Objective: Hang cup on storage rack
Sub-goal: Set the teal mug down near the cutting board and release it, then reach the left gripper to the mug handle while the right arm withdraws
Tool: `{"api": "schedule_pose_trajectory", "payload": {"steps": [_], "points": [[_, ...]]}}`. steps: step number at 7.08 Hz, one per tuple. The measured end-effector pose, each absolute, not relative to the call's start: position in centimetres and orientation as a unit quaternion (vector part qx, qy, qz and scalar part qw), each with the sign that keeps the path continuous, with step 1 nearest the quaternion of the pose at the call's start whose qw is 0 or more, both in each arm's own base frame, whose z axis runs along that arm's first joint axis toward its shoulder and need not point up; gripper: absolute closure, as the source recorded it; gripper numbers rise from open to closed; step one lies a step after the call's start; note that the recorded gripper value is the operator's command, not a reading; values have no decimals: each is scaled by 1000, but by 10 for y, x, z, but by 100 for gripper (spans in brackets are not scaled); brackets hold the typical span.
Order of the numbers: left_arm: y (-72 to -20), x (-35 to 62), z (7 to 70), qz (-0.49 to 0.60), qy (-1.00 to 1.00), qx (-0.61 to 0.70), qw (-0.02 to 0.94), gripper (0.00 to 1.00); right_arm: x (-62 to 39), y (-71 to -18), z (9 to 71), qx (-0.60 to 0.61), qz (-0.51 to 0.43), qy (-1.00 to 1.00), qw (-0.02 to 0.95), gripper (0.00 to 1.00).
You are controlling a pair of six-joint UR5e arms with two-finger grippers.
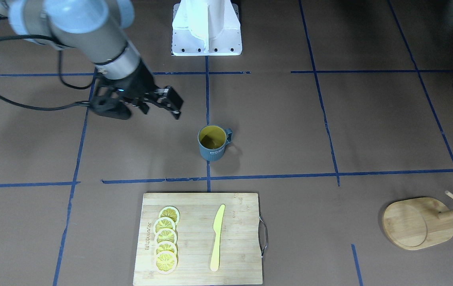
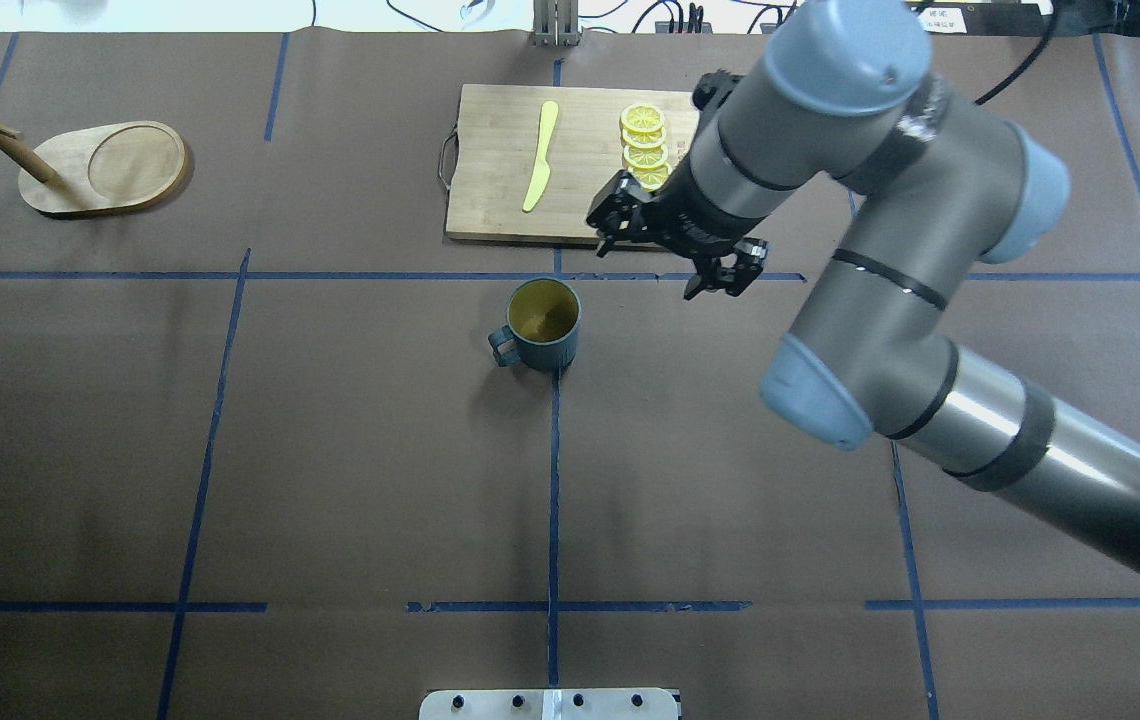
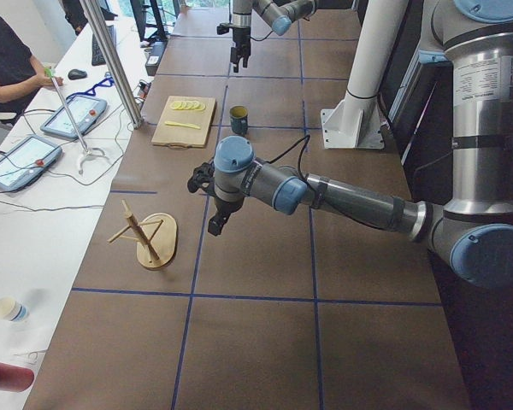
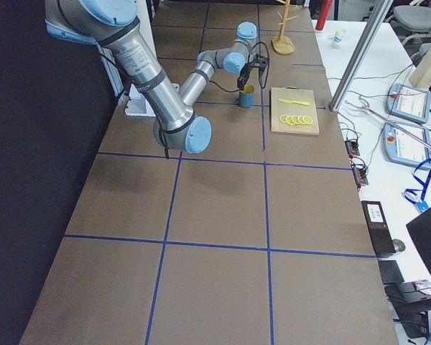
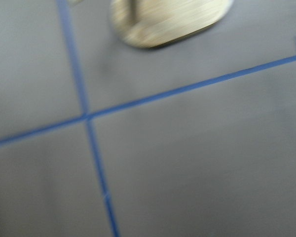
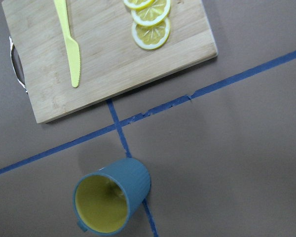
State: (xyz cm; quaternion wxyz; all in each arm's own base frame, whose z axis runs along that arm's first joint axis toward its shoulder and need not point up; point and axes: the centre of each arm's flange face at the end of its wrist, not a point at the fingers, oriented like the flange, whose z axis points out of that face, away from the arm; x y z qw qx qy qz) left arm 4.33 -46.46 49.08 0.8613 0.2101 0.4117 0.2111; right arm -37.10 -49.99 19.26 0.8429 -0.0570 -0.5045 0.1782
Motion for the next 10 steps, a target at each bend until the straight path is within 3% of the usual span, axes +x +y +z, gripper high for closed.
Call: {"api": "schedule_pose_trajectory", "payload": {"steps": [2, 5, 8, 10], "points": [[-474, 109, 461, 271, 435, 263, 817, 2, -329, -502, 232, -43, 173, -494, 851, 0], [-487, 221, 398, 218, 469, 313, 796, 0, -315, -502, 261, -31, 154, -482, 862, 0], [-465, 390, 322, 240, 460, 395, 758, 2, -292, -511, 284, -15, 141, -471, 871, 0], [-460, 453, 317, 280, 477, 444, 705, 4, -278, -517, 293, -4, 132, -467, 874, 0]]}}
